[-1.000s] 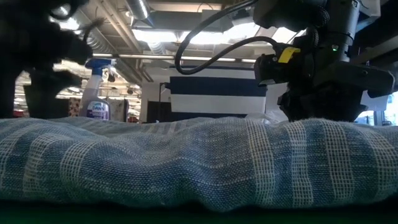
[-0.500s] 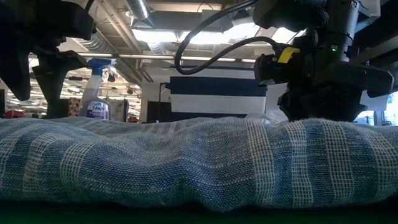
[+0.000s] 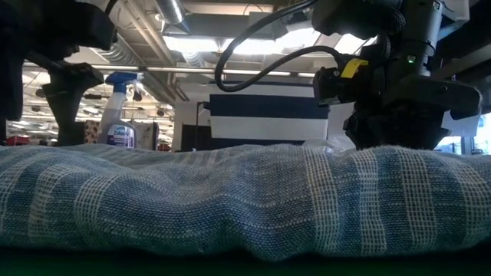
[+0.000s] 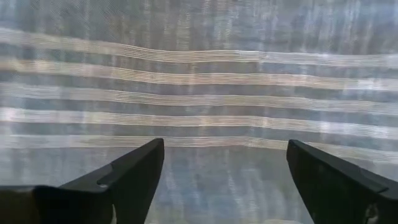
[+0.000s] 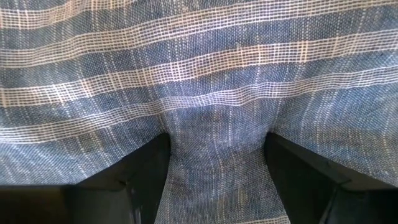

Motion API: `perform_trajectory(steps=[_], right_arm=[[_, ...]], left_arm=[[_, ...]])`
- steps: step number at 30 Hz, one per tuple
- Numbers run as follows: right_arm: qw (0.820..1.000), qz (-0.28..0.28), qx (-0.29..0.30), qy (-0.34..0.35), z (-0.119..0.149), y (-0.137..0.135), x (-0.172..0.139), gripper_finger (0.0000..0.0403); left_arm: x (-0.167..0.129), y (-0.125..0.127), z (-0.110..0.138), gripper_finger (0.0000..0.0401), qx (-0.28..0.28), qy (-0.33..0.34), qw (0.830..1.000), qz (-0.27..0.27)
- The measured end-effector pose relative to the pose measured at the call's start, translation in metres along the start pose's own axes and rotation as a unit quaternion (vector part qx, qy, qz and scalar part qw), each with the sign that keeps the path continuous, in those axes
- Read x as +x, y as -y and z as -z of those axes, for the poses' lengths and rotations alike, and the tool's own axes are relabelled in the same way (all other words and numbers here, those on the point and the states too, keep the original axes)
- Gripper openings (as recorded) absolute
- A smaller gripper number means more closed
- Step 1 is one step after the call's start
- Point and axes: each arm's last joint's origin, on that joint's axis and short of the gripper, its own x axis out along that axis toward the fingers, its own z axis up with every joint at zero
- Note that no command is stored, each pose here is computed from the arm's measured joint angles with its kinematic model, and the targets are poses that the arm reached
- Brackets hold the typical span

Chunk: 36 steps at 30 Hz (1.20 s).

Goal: Fold laundry
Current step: Fold the blue polo shirt

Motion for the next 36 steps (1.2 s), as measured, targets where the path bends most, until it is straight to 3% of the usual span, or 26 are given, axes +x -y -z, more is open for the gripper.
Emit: perform_trajectory(steps=[6, 20, 36], right_arm=[[1.0, -0.001, 0.0, 0.0, 0.0, 0.0, 0.0, 0.0264], [1.0, -0.006, 0.0, 0.008, -0.001, -0.001, 0.0, 0.0264], [1.0, -0.014, -0.017, 0.003, -0.001, -0.002, 0.0, 0.0264]], left_arm=[[-0.001, 0.004, -0.004, 0.0332, -0.031, 0.016, 0.999, 0.03], [0.029, -0.016, 0.023, 0.0331, -0.026, -0.049, 0.998, -0.022], [0.062, -0.028, 0.044, 0.033, -0.021, -0.054, 0.998, -0.006]])
